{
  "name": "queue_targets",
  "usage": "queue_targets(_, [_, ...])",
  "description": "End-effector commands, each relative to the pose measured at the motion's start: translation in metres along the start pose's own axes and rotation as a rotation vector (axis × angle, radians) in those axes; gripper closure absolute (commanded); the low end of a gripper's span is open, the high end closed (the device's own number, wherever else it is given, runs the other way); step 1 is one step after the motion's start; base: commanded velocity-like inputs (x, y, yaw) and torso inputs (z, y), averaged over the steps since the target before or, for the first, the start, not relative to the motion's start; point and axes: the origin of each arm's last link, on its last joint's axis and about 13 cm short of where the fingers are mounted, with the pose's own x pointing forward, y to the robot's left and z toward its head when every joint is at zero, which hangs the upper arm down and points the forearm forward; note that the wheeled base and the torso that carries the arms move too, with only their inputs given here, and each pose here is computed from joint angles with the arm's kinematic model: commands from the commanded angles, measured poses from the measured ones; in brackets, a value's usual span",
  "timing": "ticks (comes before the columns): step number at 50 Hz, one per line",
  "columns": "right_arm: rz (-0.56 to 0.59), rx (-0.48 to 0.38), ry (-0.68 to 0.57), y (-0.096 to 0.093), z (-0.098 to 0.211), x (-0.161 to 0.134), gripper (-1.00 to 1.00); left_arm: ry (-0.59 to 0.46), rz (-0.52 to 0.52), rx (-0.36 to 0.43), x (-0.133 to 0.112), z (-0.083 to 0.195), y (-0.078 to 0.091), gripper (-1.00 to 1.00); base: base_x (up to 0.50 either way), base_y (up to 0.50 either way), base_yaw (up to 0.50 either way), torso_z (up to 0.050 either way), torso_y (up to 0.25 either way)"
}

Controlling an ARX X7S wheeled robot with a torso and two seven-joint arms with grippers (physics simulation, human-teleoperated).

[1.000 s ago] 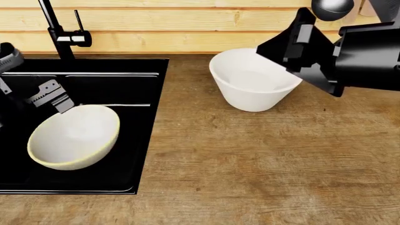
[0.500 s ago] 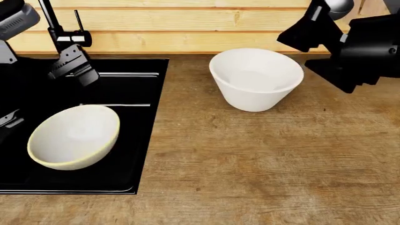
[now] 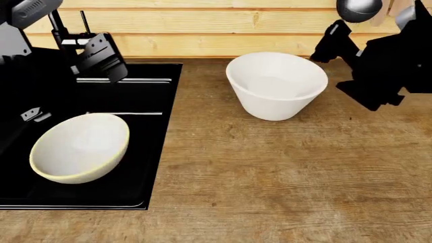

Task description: Stack the bowls in the sink.

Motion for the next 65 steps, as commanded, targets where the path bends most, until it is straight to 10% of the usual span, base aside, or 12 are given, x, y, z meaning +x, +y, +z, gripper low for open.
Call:
queue_targets(1, [-0.073, 0.02, 0.008, -0.008, 0.002, 0.022, -1.0, 0.002, -0.038, 0.01, -0.001, -0.001, -0.002, -1.0, 0.0, 0.0, 0.0, 0.0, 0.0])
queue_targets(60, [-0.199, 0.006, 0.129, -0.023, -0.023, 0.103, -1.0, 0.0, -0.04, -0.011, 0.002, -0.004, 0.001, -1.0, 0.0, 0.0, 0.0, 0.0, 0.0])
queue_targets(61, [-0.2, 0.002, 0.13, -0.023, -0.023, 0.102, 1.0, 0.0, -0.04, -0.011, 0.002, -0.004, 0.001, -1.0, 0.0, 0.0, 0.0, 0.0, 0.0])
queue_targets(65, [-0.194, -0.007, 0.131, -0.022, -0.022, 0.1, 1.0, 0.001, -0.041, -0.012, 0.002, -0.004, 0.001, -1.0, 0.0, 0.0, 0.0, 0.0, 0.0])
